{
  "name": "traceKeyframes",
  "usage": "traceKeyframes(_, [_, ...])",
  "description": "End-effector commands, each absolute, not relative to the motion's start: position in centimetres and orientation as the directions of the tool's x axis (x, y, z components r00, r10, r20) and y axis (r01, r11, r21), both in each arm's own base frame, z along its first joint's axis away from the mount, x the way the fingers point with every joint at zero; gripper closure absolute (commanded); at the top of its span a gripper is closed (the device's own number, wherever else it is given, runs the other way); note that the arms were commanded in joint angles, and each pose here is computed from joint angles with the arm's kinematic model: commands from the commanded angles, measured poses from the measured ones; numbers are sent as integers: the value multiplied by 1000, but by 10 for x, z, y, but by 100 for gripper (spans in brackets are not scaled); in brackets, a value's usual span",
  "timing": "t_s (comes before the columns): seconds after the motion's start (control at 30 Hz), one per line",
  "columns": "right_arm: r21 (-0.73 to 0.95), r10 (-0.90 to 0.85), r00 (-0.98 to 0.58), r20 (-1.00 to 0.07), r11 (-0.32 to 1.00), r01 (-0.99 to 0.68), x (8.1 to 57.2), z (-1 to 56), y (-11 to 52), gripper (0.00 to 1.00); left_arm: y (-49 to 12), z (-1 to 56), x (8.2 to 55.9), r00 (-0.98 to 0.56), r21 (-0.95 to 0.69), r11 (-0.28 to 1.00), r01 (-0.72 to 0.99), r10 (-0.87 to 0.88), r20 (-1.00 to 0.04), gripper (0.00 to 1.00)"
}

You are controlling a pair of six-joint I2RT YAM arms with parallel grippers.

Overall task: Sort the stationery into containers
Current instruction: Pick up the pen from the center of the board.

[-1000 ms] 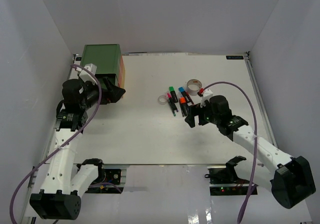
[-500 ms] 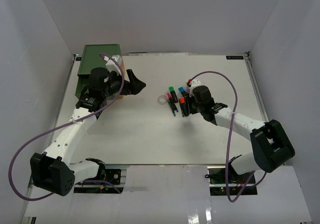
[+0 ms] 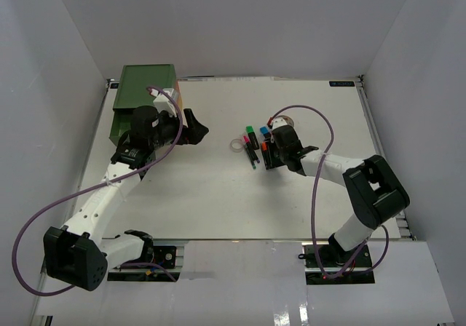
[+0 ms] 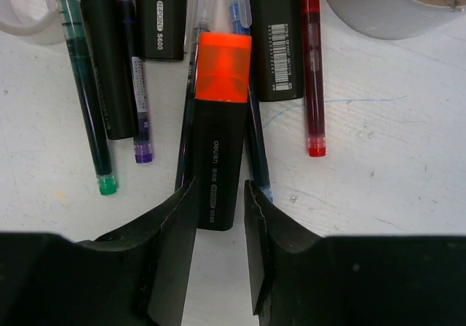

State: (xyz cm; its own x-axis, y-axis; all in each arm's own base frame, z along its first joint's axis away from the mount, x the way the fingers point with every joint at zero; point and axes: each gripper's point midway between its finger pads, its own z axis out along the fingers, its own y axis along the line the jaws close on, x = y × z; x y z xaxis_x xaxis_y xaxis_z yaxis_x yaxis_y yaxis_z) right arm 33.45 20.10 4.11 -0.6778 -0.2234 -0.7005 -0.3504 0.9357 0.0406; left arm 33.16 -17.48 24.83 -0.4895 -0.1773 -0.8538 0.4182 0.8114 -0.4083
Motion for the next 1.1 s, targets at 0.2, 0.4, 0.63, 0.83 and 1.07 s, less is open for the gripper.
traceKeyframes(0.2, [50,-191,-669,-718,945,-323,349,40,210,62,-172,254,330,-458,-376,821,429,-161,-874,2])
traceKeyframes(0.4, [52,-190,-685,-703,947,-316,346,29,208,59,-173,251,331,-468,-381,819,430,-159,-869,2])
traceKeyframes(0.63, [45,-192,-643,-741,942,-333,347,46,207,76,-178,259,328,-468,-402,798,449,-173,-867,2])
traceKeyframes(0.83, [36,-203,-536,-820,915,-402,343,95,217,83,-190,273,321,-507,-489,740,462,-231,-830,2])
traceKeyframes(1.07, [55,-186,-339,-922,804,-592,313,172,257,85,-228,289,305,-550,-567,661,492,-269,-790,2])
